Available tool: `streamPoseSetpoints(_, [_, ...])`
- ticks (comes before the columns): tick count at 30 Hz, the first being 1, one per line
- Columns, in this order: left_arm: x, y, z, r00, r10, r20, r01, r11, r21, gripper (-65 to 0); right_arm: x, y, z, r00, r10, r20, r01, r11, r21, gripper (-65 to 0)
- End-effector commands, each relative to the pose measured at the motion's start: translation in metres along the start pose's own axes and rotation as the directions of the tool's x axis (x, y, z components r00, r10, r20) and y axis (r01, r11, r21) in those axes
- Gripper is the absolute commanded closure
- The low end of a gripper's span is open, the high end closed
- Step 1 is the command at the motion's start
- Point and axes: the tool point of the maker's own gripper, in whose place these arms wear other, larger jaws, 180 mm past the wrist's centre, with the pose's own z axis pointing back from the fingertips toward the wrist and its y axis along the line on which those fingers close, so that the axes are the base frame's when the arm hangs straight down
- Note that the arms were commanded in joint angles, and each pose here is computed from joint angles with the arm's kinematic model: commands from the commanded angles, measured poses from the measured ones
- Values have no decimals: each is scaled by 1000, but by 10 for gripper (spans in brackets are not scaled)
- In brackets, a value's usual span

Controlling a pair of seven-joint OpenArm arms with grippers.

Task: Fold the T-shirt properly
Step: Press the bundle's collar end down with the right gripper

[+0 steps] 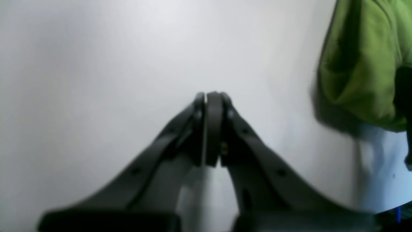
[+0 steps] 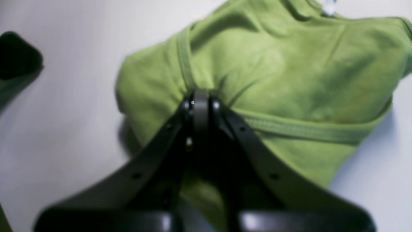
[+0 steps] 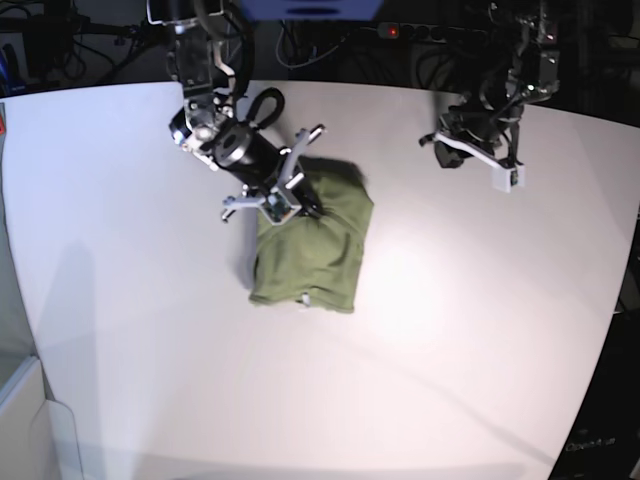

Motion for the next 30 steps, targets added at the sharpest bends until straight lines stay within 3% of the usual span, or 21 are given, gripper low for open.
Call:
streamPoseSetpoints(1, [-3, 5, 2, 1000, -11, -19, 11, 1000, 21, -15, 0, -5, -3, 1000, 12, -15, -12, 1000, -7, 0])
streamPoseSetpoints(23, [-1, 16, 6, 999, -35, -26, 36, 999, 39, -15, -38, -2, -6, 995, -96, -30, 96, 995, 1, 0])
streamPoseSetpoints(30, [0, 17, 6, 999, -40, -26, 41, 998, 42, -15, -17, -8, 1, 999, -46, 15, 46, 999, -20, 0])
